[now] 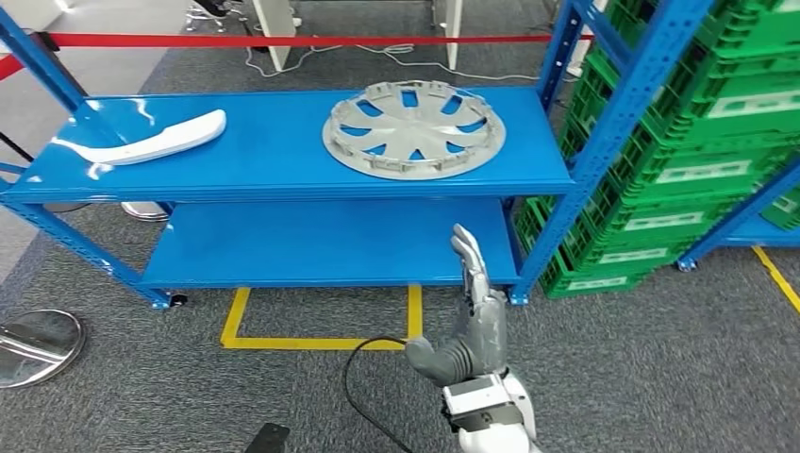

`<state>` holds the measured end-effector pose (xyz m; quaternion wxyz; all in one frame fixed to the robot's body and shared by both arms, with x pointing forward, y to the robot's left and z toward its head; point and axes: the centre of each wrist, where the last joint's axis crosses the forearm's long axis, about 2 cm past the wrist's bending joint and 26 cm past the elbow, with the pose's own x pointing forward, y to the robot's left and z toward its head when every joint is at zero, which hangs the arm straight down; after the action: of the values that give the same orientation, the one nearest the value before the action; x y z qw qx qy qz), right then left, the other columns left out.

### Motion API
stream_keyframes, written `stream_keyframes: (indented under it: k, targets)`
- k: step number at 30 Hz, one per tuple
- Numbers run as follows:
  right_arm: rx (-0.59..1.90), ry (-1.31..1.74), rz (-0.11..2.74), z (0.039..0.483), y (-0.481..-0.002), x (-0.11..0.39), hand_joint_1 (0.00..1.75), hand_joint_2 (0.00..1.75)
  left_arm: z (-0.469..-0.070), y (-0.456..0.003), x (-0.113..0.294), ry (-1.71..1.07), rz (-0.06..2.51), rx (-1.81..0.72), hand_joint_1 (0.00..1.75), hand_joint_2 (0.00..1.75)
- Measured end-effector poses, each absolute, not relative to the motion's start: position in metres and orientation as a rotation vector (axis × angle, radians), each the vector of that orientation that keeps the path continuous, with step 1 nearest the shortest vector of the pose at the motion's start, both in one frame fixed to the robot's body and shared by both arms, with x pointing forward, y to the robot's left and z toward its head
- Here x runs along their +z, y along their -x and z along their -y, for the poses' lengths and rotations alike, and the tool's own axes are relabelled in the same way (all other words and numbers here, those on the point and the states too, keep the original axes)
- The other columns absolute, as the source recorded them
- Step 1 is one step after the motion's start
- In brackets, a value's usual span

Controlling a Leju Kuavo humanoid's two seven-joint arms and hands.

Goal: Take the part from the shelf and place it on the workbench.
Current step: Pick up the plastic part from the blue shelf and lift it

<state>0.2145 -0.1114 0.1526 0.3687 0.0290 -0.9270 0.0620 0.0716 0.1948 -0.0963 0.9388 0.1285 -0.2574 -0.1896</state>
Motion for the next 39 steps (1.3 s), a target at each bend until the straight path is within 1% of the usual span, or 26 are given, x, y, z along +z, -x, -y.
stream_keyframes:
  k: [10,15,22,28,34,39]
  targets:
    - [0.128,-0.044,2.376,0.113,-0.214,0.155,0.0,0.0,-0.196,-0.069,-0.097,-0.265,0.514,-0.345,0.0,0.0]
    - [0.077,0.119,2.41,0.117,-0.215,0.158,0.0,0.0,-0.196,-0.067,-0.097,-0.271,0.503,-0.33,0.0,0.0]
    - [0.021,0.152,2.447,0.119,-0.214,0.164,0.0,0.0,-0.196,-0.066,-0.097,-0.27,0.525,-0.28,0.0,0.0]
    - [0.048,0.134,2.436,0.119,-0.213,0.169,0.0,0.0,-0.195,-0.066,-0.098,-0.23,0.576,-0.211,0.0,0.0]
    - [0.065,-0.007,2.355,0.119,-0.209,0.162,0.0,0.0,-0.197,-0.063,-0.099,-0.116,0.714,-0.063,0.0,0.0]
    - [0.1,0.01,2.359,0.12,-0.207,0.16,0.0,0.0,-0.197,-0.064,-0.1,-0.102,0.742,-0.017,0.0,0.0]
